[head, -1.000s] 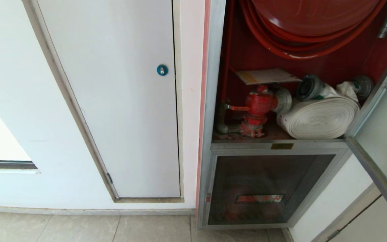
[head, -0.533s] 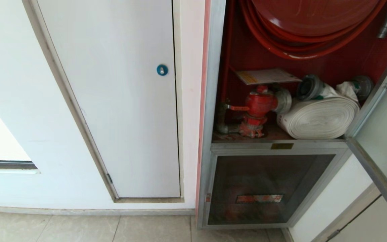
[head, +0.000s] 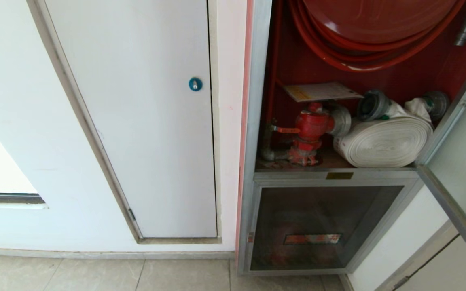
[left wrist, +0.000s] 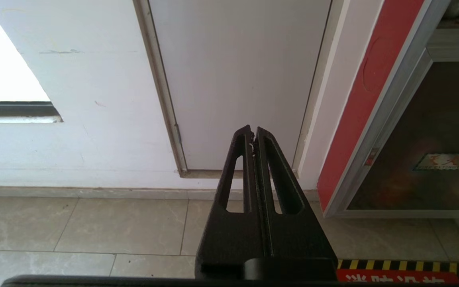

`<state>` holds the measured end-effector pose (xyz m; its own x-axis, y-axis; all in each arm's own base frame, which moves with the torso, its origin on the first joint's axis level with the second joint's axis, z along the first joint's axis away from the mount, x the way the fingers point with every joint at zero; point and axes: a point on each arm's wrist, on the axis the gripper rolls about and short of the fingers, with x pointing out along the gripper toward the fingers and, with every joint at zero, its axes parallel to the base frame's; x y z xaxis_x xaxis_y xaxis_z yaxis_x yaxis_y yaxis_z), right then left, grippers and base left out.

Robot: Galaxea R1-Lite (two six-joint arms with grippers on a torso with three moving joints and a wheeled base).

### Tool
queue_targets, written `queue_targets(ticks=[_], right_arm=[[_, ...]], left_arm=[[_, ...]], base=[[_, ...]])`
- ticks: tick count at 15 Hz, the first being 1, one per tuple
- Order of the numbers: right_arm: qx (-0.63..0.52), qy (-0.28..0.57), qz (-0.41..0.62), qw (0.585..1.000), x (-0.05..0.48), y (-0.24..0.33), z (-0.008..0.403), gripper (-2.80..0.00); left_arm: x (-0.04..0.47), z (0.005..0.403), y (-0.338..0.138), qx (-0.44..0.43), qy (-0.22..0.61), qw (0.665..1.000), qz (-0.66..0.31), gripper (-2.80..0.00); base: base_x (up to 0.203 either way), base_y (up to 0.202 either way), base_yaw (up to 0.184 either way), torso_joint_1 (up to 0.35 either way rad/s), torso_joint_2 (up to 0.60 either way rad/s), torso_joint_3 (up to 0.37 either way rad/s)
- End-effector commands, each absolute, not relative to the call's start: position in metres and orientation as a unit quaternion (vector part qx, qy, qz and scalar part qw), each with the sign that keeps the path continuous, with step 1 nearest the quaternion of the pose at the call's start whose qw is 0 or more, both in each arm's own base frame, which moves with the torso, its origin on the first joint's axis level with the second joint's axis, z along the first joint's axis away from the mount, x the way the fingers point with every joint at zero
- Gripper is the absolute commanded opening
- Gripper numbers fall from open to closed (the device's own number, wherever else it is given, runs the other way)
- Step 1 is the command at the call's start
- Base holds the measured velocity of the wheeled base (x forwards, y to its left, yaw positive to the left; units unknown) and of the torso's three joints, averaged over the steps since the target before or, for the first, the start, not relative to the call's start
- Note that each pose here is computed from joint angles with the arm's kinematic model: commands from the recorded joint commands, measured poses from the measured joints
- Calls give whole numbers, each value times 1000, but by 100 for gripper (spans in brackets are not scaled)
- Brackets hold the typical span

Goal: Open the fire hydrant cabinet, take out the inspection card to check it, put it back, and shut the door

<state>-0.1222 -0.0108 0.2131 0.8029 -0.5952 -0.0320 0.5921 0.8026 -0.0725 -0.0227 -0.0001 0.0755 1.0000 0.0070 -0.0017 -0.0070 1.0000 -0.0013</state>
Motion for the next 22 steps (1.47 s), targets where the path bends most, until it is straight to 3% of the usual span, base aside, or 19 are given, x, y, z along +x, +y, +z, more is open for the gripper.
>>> queue_targets(ticks=[1,10,22], right_arm=[[-42,33,-353,934,-127,-12,216,-280],[-70,51,-410,908,-155,-14,225,-280],[-67,63,-440,893,-117,-15,284,-280]], left_arm=[[-23,75,0,-1,2,1000,4,-280],[-23,75,0,-1,2,1000,4,-280],[-23,75,0,-1,2,1000,4,-280]], base=[[0,0,0,0,0,0],[0,0,0,0,0,0],[0,0,0,0,0,0]])
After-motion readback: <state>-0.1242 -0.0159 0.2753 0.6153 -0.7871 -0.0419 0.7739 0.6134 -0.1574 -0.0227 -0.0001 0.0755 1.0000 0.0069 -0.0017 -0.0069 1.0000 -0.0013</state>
